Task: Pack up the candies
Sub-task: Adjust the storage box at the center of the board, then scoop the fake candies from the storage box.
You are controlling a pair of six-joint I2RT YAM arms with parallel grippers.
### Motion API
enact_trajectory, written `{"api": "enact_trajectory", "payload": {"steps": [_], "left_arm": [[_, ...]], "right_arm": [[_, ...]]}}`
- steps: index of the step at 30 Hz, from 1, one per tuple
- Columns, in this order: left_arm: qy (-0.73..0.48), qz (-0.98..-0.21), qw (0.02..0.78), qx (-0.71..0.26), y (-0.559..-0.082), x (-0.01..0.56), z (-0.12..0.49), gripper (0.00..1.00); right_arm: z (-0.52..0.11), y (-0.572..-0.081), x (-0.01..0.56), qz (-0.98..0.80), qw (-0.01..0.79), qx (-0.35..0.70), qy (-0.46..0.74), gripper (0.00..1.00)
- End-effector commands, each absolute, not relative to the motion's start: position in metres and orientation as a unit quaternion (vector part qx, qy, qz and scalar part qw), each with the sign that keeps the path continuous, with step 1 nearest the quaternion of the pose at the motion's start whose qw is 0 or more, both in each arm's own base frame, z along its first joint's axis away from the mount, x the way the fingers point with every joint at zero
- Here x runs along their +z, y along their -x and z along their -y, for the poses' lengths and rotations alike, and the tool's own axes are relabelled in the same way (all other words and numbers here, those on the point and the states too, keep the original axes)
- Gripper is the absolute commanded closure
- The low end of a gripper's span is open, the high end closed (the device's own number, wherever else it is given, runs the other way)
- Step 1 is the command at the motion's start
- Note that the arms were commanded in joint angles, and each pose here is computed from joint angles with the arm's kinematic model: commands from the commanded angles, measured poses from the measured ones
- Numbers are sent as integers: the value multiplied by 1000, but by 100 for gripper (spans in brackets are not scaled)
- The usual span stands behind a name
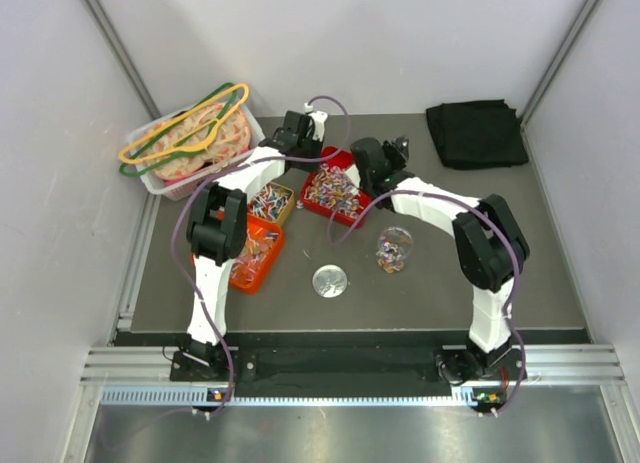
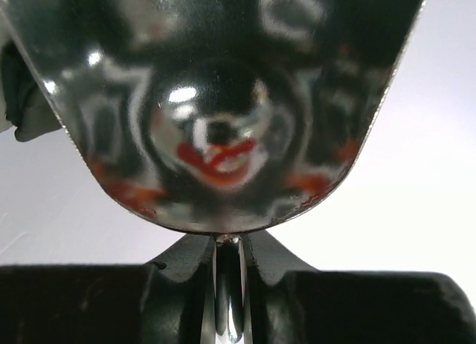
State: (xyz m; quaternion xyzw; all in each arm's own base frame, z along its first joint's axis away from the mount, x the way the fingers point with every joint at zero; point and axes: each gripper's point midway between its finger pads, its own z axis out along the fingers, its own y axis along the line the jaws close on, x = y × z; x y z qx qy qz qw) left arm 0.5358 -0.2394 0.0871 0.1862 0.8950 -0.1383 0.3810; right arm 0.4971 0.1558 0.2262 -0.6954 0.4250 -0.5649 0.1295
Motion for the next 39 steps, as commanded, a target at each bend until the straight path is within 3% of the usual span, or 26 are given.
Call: {"api": "enact_trajectory", "payload": {"steps": [1,20,39], "left_arm": [[-181,-853,464,-157,-548,172,246,100],[-198,-844,465,-178,-538,184,253,100],[-206,-839,470,-179,-534,191,265,100]], "right_arm": [[-165,-509,229,-409,122,-586,688,100],[-173,-531,173,-414,49,-538,733,100],[-233,-517,131,-395,51,-484,779,100]]}}
